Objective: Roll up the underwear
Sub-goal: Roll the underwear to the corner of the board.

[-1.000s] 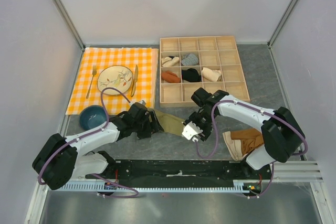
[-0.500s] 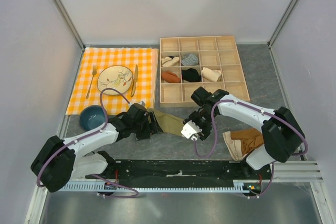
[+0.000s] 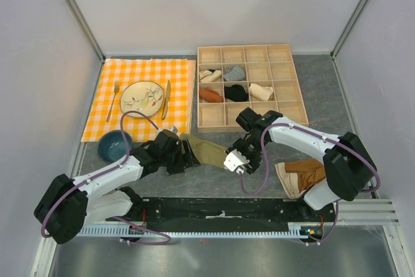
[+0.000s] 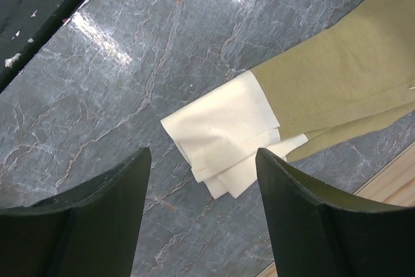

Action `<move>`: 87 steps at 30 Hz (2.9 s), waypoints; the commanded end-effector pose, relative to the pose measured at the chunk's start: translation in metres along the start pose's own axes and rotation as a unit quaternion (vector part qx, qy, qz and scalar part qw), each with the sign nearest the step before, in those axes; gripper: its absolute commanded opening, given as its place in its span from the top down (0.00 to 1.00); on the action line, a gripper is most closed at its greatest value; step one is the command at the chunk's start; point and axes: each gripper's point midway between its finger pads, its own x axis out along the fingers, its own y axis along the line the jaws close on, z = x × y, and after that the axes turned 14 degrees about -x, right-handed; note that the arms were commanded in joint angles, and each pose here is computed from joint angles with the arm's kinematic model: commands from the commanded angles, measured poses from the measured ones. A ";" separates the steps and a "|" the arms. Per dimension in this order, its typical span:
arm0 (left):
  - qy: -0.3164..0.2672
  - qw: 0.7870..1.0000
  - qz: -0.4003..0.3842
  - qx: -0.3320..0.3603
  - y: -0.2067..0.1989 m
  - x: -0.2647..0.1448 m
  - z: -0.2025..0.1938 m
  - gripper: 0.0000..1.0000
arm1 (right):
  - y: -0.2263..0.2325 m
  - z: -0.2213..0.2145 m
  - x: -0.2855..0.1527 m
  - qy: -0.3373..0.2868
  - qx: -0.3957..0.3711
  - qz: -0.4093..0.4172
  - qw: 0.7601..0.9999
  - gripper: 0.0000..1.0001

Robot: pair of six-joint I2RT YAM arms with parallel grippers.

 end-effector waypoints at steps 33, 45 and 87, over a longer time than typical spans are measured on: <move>-0.021 0.998 -0.060 -0.023 -0.016 -0.006 0.004 0.17 | -0.015 0.014 -0.008 -0.013 -0.045 -0.036 0.998 0.26; -0.060 0.994 -0.051 -0.082 -0.018 0.003 0.020 0.19 | -0.026 0.011 -0.006 -0.013 -0.048 -0.042 0.998 0.26; -0.084 0.989 0.097 -0.073 0.025 0.024 0.048 0.31 | 0.022 -0.042 0.051 0.030 -0.115 0.067 0.991 0.41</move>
